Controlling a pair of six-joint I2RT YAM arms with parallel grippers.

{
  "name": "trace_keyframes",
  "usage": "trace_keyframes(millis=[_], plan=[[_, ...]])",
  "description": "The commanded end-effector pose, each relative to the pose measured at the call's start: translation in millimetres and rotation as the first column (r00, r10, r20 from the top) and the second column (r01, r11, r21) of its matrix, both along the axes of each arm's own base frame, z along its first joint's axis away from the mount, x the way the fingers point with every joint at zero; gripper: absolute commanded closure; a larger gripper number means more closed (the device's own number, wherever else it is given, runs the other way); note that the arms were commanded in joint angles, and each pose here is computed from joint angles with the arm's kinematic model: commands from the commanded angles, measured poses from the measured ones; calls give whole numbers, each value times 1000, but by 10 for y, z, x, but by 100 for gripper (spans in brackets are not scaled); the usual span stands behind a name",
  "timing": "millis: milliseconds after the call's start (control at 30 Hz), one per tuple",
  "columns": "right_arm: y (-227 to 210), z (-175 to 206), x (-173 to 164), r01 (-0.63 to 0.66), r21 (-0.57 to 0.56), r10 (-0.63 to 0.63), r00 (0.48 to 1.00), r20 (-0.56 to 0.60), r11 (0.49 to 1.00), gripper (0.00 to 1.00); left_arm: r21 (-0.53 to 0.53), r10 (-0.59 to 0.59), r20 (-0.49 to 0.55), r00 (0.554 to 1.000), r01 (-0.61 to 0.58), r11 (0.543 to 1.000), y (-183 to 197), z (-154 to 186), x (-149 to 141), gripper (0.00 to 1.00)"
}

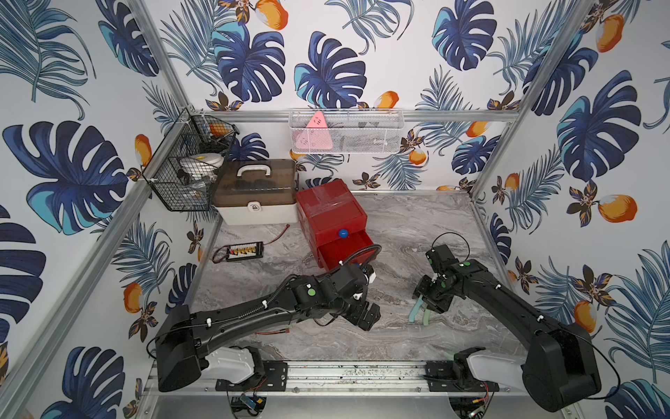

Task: Place the fruit knives into the drawer by color
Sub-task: Pick up the fruit knife from the center of the board.

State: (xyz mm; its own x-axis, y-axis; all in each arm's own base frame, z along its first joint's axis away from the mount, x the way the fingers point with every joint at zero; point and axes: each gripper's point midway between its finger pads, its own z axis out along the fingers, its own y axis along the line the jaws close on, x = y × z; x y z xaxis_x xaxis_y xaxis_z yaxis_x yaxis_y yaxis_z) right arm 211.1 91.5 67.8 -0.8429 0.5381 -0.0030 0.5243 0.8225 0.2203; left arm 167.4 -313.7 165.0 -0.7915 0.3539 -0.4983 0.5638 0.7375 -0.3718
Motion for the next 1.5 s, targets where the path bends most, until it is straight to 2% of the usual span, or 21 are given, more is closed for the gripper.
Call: trace_keyframes(millis=[0,300,500,900,1133,1233,1467], plan=[[-37,-75,38,7,-27,-7,1000,-1,1000,43,-65,36,37,999,-33,997,-100,90,33,1],[-26,-313,79,28,-32,-29,999,-29,999,44,-38,32,63,997,-29,999,-57,111,29,1],[-13,-417,176,15,-51,-17,999,-44,999,48,-22,37,66,997,-35,999,-14,77,27,1],[-46,-683,148,3,-91,-14,992,-124,996,67,5,39,61,997,-39,999,26,-11,21,1],[-39,-719,145,-11,-90,-1,991,-134,996,93,13,36,61,997,-37,999,38,-57,17,1],[-32,-665,184,-20,-89,9,993,-121,996,96,12,34,58,998,-35,999,36,-79,11,1],[27,-403,280,-29,-56,26,998,-61,998,96,14,26,60,998,-26,1000,-7,-92,27,1]])
